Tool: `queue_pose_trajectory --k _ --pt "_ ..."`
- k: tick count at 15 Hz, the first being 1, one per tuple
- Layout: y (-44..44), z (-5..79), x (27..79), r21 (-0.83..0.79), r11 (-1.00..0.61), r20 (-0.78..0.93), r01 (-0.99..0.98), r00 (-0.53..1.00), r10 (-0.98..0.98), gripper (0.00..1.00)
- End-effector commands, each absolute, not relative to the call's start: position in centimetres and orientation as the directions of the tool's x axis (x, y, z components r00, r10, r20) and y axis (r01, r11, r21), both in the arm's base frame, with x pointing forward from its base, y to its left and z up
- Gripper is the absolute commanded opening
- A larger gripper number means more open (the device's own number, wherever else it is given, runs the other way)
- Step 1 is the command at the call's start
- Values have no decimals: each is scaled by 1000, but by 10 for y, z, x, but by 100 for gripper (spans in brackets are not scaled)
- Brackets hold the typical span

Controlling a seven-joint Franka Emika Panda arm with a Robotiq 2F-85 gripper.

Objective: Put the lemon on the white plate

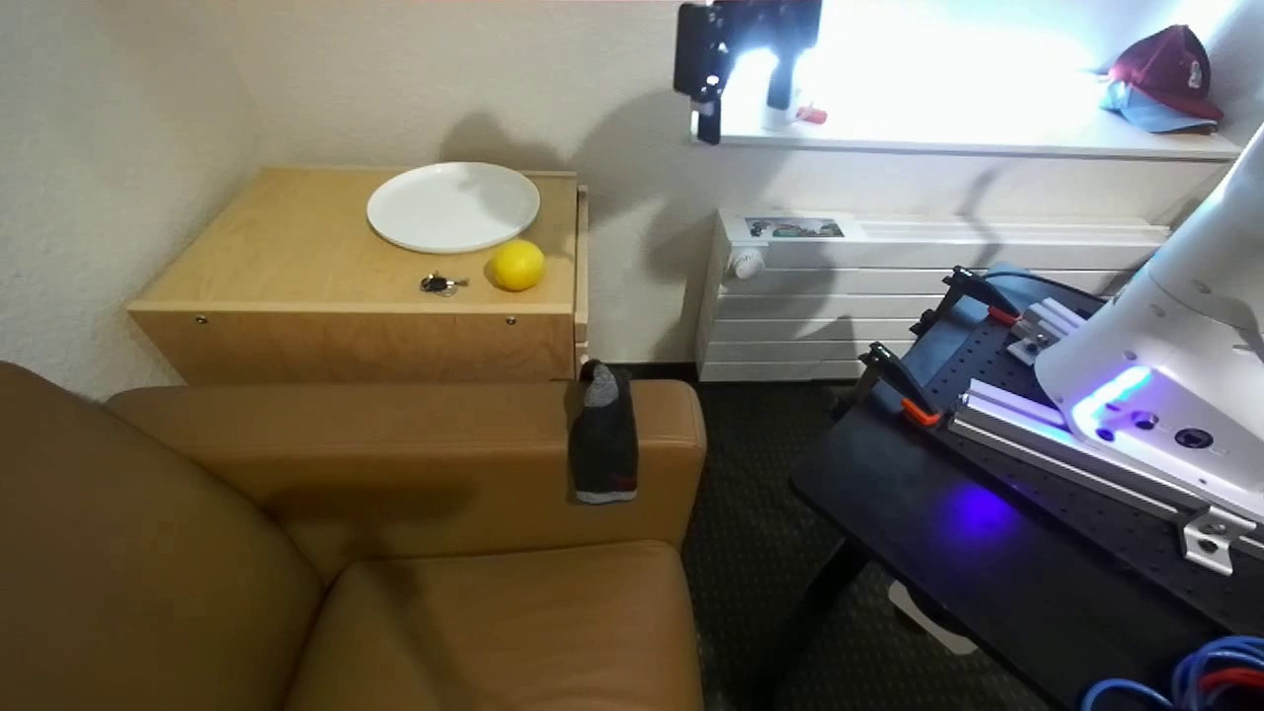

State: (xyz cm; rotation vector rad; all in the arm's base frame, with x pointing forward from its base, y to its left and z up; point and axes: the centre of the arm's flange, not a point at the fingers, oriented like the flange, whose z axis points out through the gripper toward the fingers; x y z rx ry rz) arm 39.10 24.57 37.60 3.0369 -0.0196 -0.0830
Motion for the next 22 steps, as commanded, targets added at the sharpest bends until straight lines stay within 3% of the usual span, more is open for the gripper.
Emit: queue_pose_trajectory --k 1,5,14,17,18,22 --pt "261 371 396 103 -995 -58 -17 998 -23 100" --pt "280 349 418 118 -992 -78 -54 995 -64 100" --pt "316 280 513 -30 -822 -79 -568 821 -565 100" --pt "326 274 522 -104 -717 -76 -689 725 -685 100" --pt "312 278 513 -66 -773 -73 -631 775 -627 100" --pt "318 255 525 -59 -729 2 -682 730 -683 100"
